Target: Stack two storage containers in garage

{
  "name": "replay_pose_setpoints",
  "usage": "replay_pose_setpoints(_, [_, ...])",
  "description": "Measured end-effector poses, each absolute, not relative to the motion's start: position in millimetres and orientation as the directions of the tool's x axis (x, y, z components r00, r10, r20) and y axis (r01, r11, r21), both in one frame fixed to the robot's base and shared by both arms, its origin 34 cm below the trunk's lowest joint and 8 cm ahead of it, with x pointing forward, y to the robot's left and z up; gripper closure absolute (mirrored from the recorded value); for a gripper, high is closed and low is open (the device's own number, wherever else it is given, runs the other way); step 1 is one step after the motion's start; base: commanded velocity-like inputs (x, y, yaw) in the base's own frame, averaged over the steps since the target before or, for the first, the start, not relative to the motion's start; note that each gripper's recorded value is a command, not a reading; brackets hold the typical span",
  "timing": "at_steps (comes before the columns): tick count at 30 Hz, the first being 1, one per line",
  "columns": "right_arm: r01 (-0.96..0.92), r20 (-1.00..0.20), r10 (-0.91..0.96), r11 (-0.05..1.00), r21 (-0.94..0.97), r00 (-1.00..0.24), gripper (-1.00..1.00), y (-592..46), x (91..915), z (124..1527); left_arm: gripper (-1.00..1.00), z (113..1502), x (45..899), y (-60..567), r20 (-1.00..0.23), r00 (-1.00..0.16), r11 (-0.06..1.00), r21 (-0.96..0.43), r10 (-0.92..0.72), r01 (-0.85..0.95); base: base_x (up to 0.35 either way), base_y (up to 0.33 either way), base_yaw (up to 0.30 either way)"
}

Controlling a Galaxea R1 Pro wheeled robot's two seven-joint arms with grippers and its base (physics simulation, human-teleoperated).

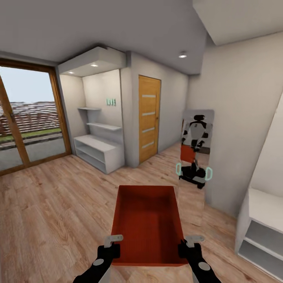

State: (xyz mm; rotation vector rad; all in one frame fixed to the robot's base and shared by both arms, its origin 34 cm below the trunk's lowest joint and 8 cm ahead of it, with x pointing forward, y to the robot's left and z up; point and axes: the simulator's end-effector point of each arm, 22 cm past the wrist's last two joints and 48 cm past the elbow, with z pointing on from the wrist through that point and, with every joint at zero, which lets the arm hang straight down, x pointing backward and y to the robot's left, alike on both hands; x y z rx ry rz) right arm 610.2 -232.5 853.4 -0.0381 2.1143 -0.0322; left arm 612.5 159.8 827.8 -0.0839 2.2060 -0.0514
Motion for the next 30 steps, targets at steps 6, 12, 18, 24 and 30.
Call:
replay_pose_setpoints(6, [-0.014, -0.855, -0.041, 0.999, -0.039, -0.517, 1.00, -232.6, 610.1, 853.4, 1.00, 827.7, 612.4, 159.7, -0.801, -0.593, 0.997, -0.068, -0.080, -0.042, 0.327, 0.071, 0.181])
replay_pose_setpoints(12, [-0.014, -0.855, -0.040, 0.999, -0.039, -0.517, 1.00, -232.7, 610.1, 853.4, 1.00, 827.8, 612.5, 159.6, -0.801, -0.593, 0.997, -0.068, -0.080, -0.042, 0.327, 0.077, 0.009])
replay_pose_setpoints(18, [-0.014, -0.855, -0.041, 0.999, -0.039, -0.517, 1.00, -232.7, 610.1, 853.4, 1.00, 827.7, 612.4, 159.6, -0.801, -0.593, 0.997, -0.068, -0.080, -0.042, 0.325, 0.098, 0.000])
replay_pose_setpoints(24, [-0.014, -0.855, -0.041, 0.999, -0.039, -0.517, 1.00, -232.7, 610.1, 853.4, 1.00, 827.7, 612.4, 159.6, -0.801, -0.593, 0.997, -0.069, -0.080, -0.042, 0.323, 0.101, 0.000])
replay_pose_setpoints(30, [-0.014, -0.855, -0.040, 0.999, -0.039, -0.517, 1.00, -232.6, 610.1, 853.3, 1.00, 827.6, 612.3, 159.7, -0.801, -0.593, 0.997, -0.068, -0.080, -0.042, 0.323, 0.102, 0.000])
